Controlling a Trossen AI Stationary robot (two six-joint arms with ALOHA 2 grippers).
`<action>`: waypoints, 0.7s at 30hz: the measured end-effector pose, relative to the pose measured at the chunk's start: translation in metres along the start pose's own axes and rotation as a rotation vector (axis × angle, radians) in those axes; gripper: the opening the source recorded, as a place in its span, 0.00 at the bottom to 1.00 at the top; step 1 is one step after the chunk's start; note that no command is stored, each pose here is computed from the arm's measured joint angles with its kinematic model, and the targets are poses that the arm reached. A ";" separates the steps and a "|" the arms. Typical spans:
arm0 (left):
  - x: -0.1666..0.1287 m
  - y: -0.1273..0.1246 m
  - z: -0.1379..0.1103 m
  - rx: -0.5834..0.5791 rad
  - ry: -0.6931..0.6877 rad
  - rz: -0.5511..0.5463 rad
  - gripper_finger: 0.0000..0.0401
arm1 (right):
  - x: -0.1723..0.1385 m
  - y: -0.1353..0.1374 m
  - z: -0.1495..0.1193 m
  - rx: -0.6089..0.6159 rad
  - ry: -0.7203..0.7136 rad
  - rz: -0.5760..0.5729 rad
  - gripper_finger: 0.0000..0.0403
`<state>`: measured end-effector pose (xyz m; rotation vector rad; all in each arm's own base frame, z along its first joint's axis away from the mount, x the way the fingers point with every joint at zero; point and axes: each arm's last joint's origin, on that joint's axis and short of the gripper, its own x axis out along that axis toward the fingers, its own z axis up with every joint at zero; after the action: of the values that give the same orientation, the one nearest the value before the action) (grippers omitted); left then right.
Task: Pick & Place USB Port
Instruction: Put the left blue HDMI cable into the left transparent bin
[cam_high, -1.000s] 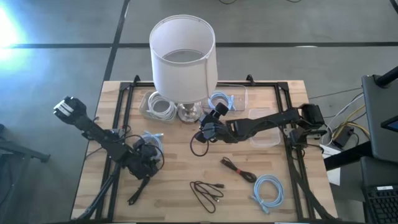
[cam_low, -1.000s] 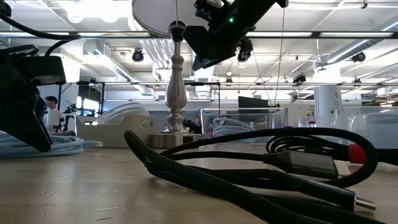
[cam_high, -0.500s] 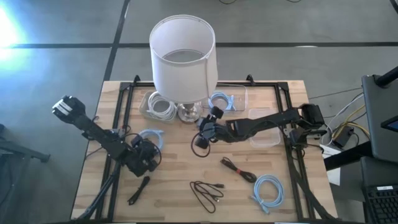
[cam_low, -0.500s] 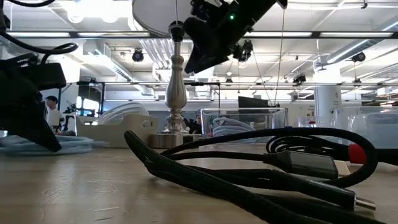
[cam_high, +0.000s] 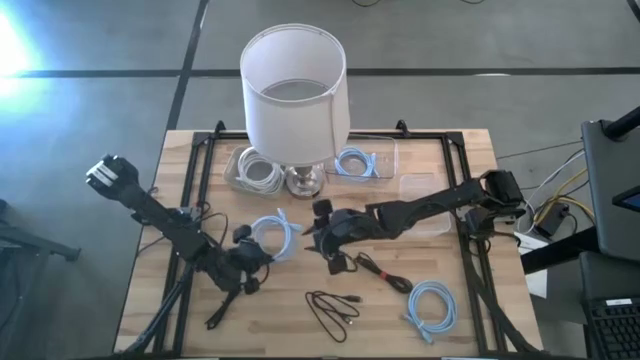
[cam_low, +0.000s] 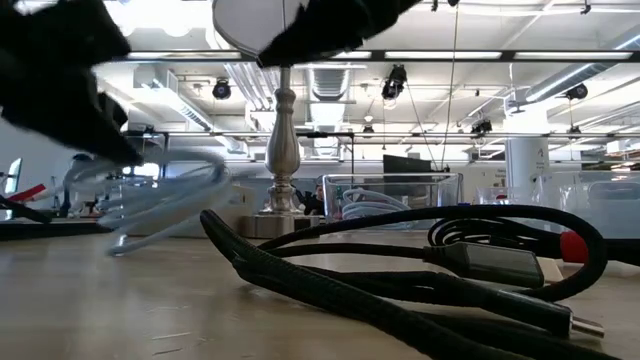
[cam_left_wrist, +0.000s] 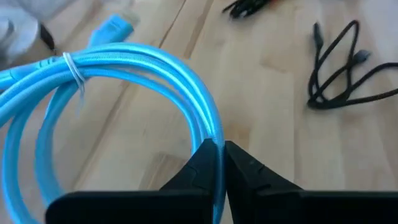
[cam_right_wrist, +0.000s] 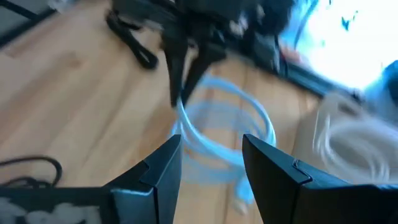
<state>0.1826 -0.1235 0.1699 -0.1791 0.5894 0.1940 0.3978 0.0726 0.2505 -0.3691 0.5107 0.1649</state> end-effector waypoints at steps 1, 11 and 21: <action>0.000 -0.002 0.003 0.011 -0.006 -0.002 0.05 | 0.000 0.003 0.003 -0.019 -0.024 0.008 0.41; -0.004 -0.014 0.039 0.146 -0.093 -0.008 0.05 | 0.010 0.018 0.000 -0.059 -0.060 0.148 0.41; -0.001 -0.013 0.050 0.155 -0.120 -0.028 0.06 | 0.027 0.024 -0.009 -0.236 -0.009 0.008 0.41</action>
<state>0.2111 -0.1254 0.2127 -0.0253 0.4804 0.1306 0.4110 0.0932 0.2218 -0.5958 0.4851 0.2356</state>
